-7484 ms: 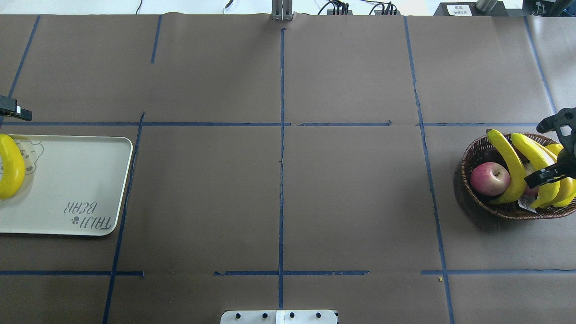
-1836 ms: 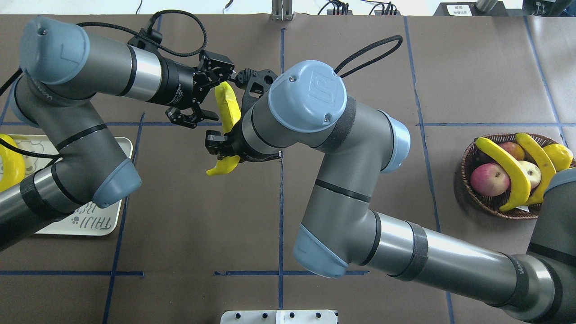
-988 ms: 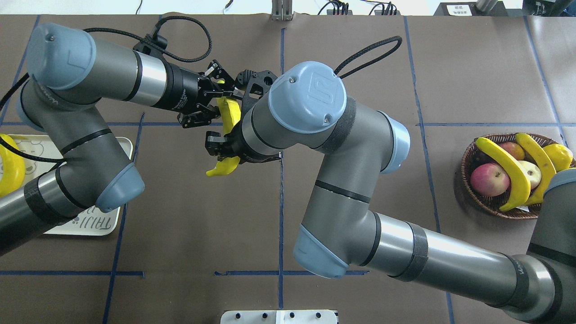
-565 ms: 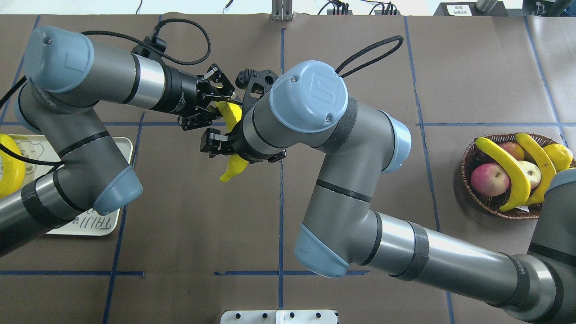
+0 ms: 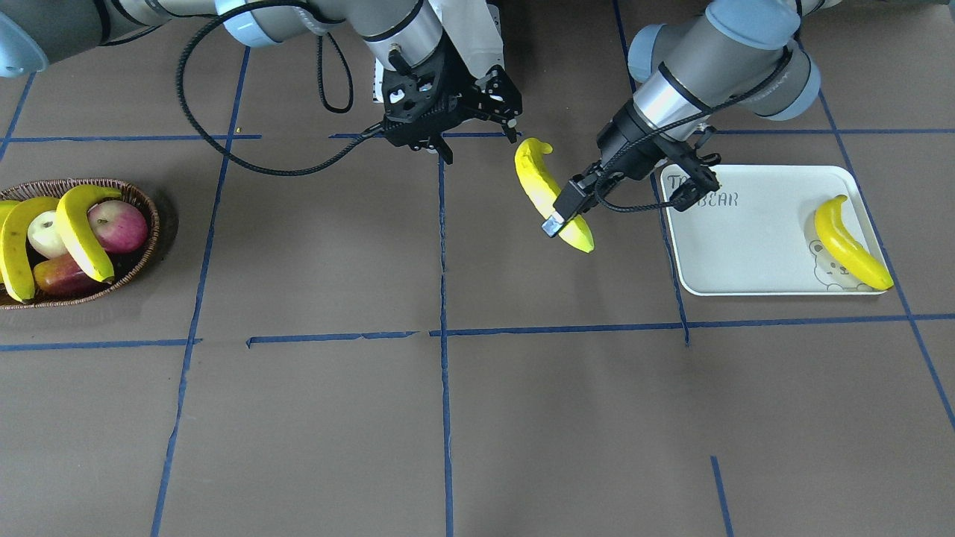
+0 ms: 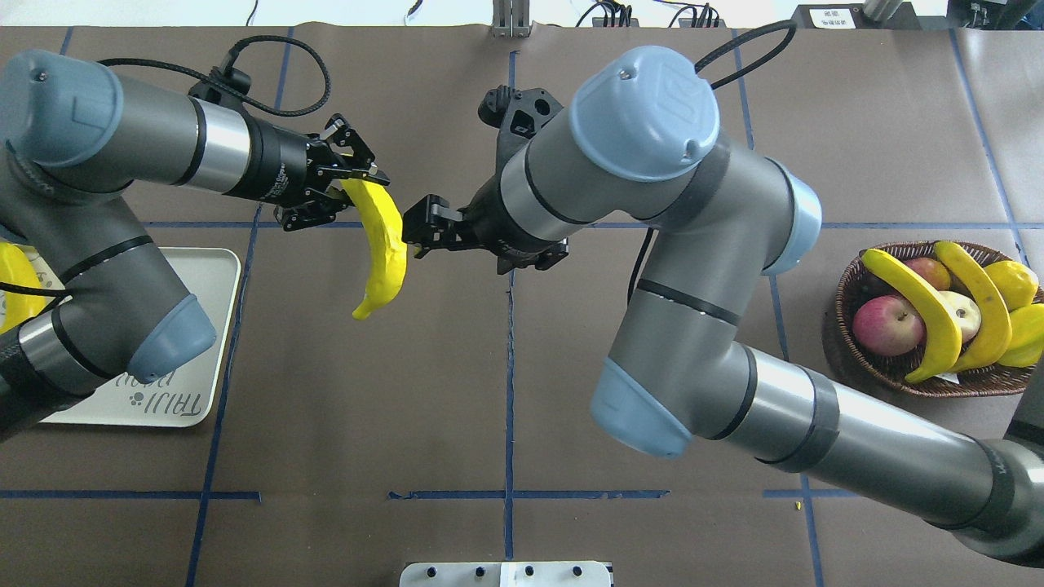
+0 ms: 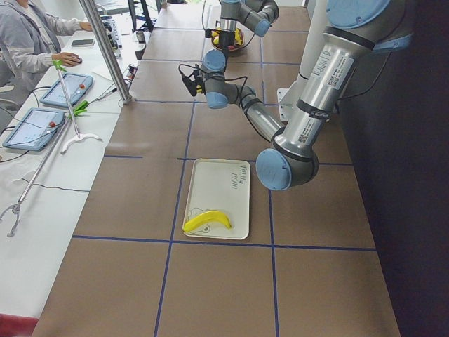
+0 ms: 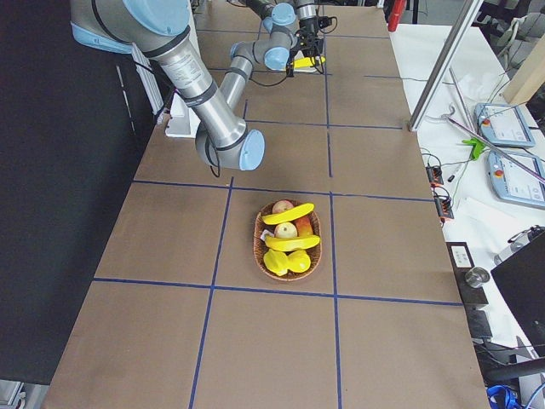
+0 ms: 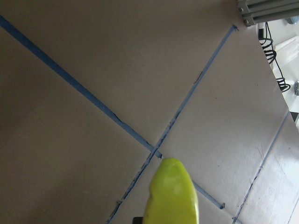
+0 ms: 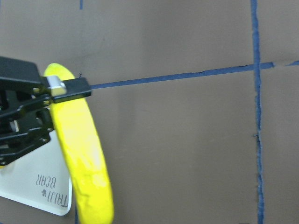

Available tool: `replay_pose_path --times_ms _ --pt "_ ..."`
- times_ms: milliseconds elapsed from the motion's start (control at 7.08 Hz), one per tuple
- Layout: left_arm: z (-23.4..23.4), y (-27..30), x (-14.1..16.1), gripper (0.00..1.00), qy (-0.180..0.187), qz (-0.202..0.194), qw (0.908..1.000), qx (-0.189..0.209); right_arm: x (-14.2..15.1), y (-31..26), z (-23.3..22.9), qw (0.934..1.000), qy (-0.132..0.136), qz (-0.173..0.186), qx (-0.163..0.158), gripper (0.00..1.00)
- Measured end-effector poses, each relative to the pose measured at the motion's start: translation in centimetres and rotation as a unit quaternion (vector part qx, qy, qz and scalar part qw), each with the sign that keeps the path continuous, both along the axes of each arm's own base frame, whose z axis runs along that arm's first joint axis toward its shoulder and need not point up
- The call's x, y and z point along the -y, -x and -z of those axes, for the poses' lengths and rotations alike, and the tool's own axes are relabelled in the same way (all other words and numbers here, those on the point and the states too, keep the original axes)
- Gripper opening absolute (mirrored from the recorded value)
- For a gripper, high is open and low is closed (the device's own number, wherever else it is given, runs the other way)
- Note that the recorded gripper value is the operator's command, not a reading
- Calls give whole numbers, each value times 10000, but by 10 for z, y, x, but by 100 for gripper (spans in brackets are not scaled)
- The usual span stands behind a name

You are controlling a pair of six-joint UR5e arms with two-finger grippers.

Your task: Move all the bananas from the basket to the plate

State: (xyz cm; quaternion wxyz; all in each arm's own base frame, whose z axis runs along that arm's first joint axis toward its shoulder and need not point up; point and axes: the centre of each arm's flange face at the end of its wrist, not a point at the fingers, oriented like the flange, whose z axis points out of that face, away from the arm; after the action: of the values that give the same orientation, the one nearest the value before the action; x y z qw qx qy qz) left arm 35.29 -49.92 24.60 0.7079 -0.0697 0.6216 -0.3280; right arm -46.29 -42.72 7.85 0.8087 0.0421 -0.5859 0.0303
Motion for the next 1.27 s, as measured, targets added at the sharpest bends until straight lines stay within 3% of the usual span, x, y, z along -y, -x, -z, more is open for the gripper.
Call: replay_pose_path --times_ms 282,706,988,1271 --pt "-58 46 15 0 237 331 9985 353 22 -39 -43 9998 23 100 -192 100" --pt "-171 117 11 0 841 669 9890 1016 57 -73 -105 9933 -137 256 -1116 100" --pt "-251 150 -5 0 661 426 9811 1769 73 -108 -147 9856 -381 403 -1600 100" --pt "-318 163 -4 0 629 195 9724 2238 78 -159 -196 9767 -665 632 -1941 100"
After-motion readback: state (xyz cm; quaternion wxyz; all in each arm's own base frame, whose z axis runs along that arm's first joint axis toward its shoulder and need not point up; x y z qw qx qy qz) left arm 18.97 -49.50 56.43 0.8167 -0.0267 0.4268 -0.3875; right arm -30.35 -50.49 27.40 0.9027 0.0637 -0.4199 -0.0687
